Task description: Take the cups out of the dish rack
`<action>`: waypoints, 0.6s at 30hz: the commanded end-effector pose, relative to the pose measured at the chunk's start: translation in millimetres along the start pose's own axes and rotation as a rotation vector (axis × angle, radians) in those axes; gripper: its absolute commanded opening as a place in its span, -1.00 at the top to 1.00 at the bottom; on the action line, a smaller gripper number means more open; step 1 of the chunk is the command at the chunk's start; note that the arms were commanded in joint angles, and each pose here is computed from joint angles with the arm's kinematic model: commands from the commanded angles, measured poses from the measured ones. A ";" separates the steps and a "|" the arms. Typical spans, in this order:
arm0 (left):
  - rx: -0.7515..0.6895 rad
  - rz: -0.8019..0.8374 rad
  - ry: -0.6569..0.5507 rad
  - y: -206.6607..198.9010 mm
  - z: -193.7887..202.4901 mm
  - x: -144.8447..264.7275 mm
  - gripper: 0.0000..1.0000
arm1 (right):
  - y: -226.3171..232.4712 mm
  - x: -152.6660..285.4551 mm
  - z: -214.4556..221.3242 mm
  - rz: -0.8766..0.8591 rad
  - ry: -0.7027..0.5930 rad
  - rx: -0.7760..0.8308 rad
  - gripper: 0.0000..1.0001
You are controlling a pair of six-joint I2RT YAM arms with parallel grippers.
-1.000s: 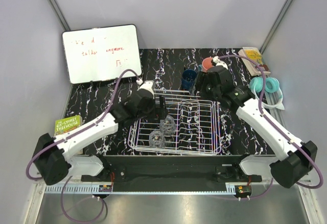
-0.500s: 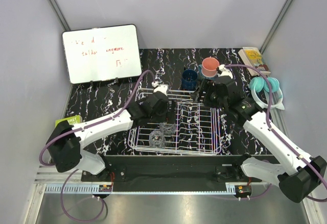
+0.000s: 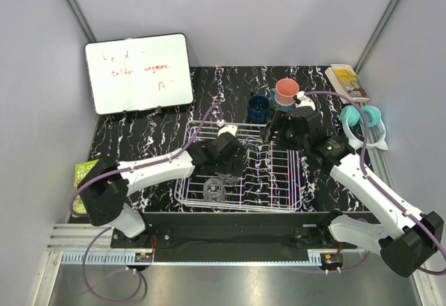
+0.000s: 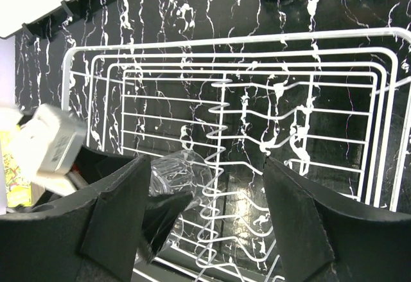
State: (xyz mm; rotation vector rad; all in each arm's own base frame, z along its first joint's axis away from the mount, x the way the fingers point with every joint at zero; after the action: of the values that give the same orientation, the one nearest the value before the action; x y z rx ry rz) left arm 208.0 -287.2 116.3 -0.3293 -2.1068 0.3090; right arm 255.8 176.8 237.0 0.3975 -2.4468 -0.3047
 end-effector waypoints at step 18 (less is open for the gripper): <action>-0.009 0.021 -0.146 -13.3 -38.0 30.0 1.00 | 6.9 7.5 -3.3 -0.056 -0.061 -0.015 -0.52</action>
State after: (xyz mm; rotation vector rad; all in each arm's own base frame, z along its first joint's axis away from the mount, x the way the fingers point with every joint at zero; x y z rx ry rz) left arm 214.3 -285.4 107.4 -0.2754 -2.1265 0.2561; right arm 250.1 176.6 228.2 0.4144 -2.4351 -0.3160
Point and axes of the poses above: each gripper's point midway between its finger pads, its own x axis back along the fingers, its own y axis along the line the jaws close on, z = x × y, the point moved 3 cm from there along x, back along the fingers, and after that the axes turned 14 degrees about x, right-handed, at the moved point
